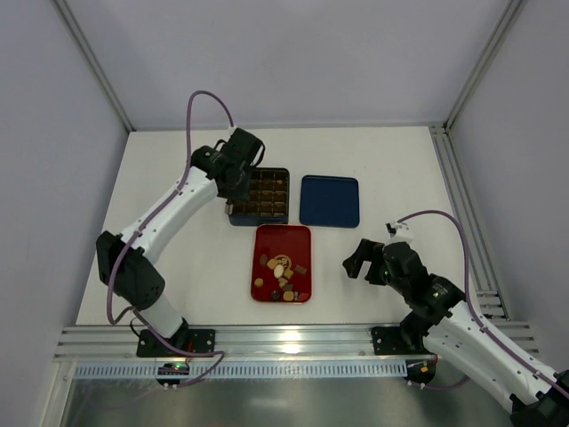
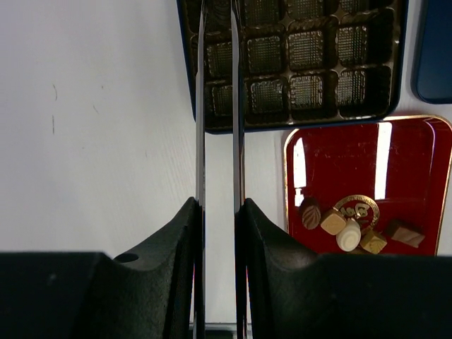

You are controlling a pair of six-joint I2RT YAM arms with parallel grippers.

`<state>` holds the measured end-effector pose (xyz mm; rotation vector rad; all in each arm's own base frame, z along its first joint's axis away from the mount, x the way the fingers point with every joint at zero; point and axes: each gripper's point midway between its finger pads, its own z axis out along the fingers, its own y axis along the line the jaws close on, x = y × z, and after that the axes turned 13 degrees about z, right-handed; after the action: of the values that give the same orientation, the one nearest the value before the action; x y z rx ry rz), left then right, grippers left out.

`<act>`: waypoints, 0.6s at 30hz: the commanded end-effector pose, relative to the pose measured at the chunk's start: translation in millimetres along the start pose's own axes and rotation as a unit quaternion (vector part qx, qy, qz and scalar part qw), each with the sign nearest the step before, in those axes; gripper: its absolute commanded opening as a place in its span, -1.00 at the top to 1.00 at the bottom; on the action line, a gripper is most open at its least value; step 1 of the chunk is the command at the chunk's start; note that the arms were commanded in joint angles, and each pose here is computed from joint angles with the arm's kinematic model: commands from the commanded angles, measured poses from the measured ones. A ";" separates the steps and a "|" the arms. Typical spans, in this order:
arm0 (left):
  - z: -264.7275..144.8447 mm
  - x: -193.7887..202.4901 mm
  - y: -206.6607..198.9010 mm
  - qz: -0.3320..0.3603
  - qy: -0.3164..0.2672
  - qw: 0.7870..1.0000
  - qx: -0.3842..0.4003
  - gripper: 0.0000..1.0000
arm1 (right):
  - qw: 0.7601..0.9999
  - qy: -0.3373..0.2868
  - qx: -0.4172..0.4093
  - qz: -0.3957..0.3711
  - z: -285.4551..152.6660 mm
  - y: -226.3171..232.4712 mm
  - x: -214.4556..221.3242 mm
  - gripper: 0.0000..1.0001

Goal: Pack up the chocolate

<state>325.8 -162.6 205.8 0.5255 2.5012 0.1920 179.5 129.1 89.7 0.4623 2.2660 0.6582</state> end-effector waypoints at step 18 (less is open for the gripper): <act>40.7 -12.1 12.9 0.014 0.015 0.999 -0.041 0.41 | 1.000 -0.008 -0.020 -0.002 3.5 11.5 -5.0 -0.99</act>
<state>354.1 -158.3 173.5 0.5431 2.5532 0.2903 180.7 131.4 90.6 0.4598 2.2639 0.6681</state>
